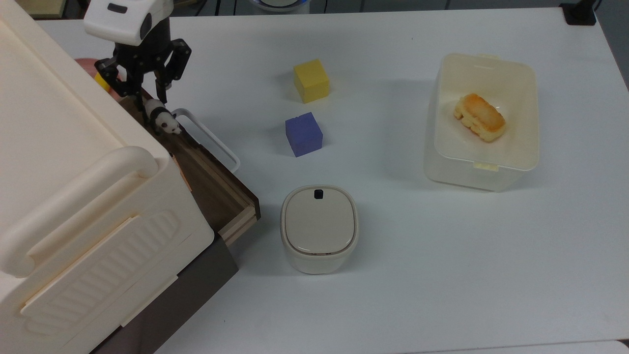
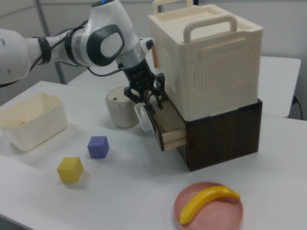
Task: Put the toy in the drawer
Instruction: 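Carry the panda toy over the open drawer and lower it inside, then open the gripper to release the panda toy into the drawer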
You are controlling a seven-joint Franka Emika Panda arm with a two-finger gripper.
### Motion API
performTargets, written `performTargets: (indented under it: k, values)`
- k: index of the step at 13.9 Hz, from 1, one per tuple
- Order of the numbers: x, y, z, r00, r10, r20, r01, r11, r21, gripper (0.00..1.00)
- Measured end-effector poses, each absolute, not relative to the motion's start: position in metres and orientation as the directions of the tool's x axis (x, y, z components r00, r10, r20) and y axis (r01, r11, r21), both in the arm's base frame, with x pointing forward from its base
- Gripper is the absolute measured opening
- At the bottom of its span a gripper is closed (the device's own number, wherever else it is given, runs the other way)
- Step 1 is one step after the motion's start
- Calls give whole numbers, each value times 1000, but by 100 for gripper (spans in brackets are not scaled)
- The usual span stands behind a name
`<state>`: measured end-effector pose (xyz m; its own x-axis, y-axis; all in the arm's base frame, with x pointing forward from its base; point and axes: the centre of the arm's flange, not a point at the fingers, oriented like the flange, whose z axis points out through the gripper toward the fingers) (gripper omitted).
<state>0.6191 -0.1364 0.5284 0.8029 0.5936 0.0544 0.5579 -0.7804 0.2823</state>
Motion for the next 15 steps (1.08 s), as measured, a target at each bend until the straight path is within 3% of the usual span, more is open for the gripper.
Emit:
performTargets:
  k: [15]
  values:
    - [628,-156,524,811,579,83,531,-788,312,36]
